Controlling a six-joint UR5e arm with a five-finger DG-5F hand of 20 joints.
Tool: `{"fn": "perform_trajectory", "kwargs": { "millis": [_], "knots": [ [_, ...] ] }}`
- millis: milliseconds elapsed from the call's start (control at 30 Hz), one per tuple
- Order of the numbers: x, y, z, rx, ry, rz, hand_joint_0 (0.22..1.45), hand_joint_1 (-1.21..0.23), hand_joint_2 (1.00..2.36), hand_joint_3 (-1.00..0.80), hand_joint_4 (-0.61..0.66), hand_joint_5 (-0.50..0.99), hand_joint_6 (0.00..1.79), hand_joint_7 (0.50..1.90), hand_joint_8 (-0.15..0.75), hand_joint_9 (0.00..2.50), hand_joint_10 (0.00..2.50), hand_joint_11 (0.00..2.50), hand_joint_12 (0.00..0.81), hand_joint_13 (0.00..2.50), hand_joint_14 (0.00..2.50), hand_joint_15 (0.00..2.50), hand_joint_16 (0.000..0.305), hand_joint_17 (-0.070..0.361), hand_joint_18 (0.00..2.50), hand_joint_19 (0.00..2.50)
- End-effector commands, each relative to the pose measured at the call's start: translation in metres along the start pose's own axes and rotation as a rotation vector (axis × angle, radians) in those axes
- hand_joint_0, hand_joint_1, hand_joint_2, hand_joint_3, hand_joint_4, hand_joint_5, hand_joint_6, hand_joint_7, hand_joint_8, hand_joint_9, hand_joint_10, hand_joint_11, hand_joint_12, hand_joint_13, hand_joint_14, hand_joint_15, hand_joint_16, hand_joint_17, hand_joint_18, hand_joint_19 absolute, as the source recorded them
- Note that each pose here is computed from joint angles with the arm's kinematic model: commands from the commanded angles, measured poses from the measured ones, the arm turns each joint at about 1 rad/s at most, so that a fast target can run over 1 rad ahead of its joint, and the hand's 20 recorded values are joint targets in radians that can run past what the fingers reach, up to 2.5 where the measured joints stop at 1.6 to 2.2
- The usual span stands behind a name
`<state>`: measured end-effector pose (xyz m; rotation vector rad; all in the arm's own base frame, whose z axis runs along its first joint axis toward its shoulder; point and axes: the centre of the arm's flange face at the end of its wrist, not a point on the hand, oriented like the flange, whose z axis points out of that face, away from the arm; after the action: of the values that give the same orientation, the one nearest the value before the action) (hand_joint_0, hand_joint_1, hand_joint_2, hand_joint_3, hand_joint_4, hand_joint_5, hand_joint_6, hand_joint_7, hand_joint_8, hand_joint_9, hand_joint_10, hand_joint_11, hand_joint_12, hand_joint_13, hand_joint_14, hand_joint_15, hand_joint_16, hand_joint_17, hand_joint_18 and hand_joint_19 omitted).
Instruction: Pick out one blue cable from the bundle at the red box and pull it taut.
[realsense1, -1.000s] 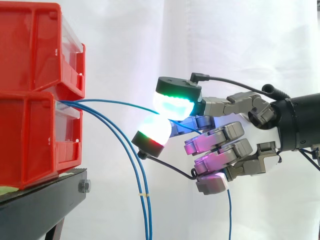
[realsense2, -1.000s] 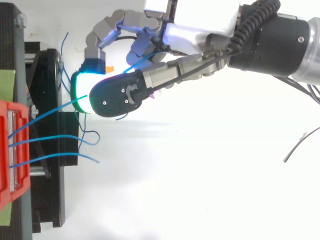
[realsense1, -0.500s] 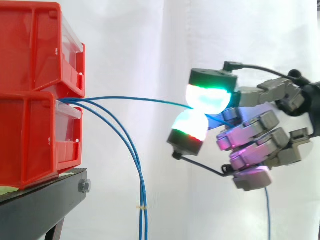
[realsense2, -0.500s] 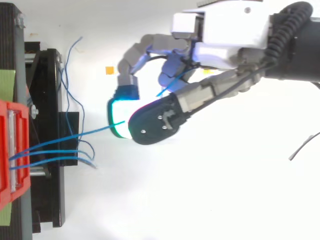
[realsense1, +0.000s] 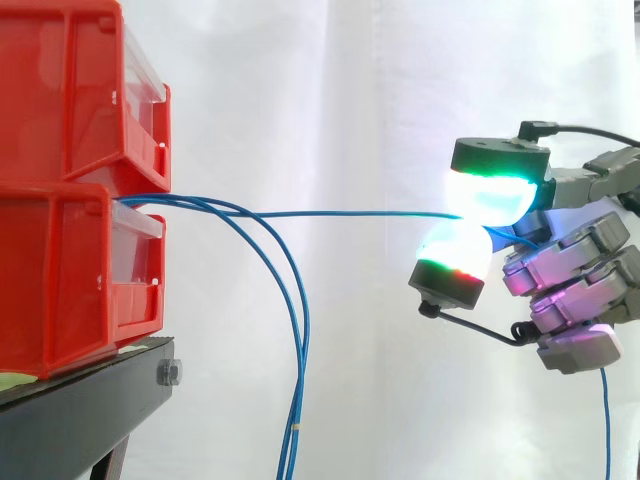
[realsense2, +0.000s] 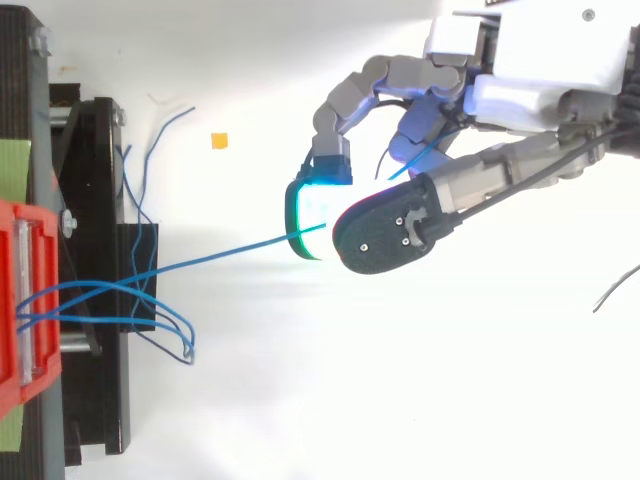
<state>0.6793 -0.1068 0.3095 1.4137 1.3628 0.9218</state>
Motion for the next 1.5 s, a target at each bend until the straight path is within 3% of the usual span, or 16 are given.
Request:
{"fn": "perform_trajectory", "kwargs": {
  "millis": [0,200,267,367,400,500,533,667,900,1467],
  "knots": [
    [0.000,0.001,-0.003,0.010,0.001,-0.003,0.71,-0.75,1.02,-0.19,-0.14,-0.16,0.98,1.03,0.190,1.11,1.97,1.04,0.275,1.08,1.81,1.10,0.045,0.101,0.93,1.20],
    [0.002,-0.002,-0.005,0.036,0.014,-0.008,0.72,-0.75,1.02,-0.19,-0.14,-0.16,0.98,1.03,0.191,1.11,1.97,1.04,0.269,1.08,1.81,1.08,0.045,0.101,0.93,1.21],
    [0.002,-0.011,-0.014,0.037,0.017,-0.005,0.72,-0.75,1.02,-0.19,-0.15,-0.16,0.98,1.03,0.191,1.12,1.98,1.03,0.266,1.08,1.82,1.07,0.045,0.101,0.93,1.21],
    [0.003,-0.014,-0.010,-0.020,0.000,0.006,0.72,-0.75,1.02,-0.19,-0.14,-0.16,0.98,1.04,0.191,1.12,1.98,1.03,0.266,1.08,1.82,1.07,0.045,0.100,0.93,1.21],
    [0.003,-0.011,-0.006,-0.053,-0.015,0.011,0.71,-0.75,1.02,-0.18,-0.14,-0.16,0.98,1.04,0.191,1.12,1.97,1.04,0.270,1.08,1.82,1.08,0.045,0.101,0.93,1.20],
    [0.003,-0.010,-0.003,-0.079,-0.026,0.011,0.72,-0.75,1.02,-0.19,-0.14,-0.16,0.98,1.04,0.192,1.12,1.98,1.03,0.269,1.08,1.82,1.07,0.045,0.100,0.93,1.21],
    [0.005,-0.010,0.000,-0.109,-0.029,0.007,0.71,-0.75,1.02,-0.18,-0.14,-0.16,0.98,1.03,0.194,1.12,1.98,1.03,0.269,1.08,1.82,1.07,0.045,0.100,0.94,1.21],
    [0.010,-0.005,0.003,-0.151,-0.025,-0.048,0.72,-0.75,1.02,-0.18,-0.15,-0.16,0.98,1.03,0.192,1.12,1.98,1.04,0.267,1.08,1.82,1.07,0.044,0.099,0.94,1.21],
    [0.006,-0.006,0.003,-0.152,-0.037,-0.092,0.72,-0.75,1.02,-0.18,-0.15,-0.16,0.98,1.03,0.193,1.13,1.97,1.05,0.275,1.09,1.80,1.07,0.044,0.100,0.95,1.19],
    [0.006,-0.006,0.003,-0.151,-0.038,-0.095,0.71,-0.75,1.02,-0.17,-0.14,-0.15,0.98,1.03,0.201,1.14,1.98,1.04,0.276,1.11,1.76,1.09,0.045,0.101,0.96,1.19]
  ]
}}
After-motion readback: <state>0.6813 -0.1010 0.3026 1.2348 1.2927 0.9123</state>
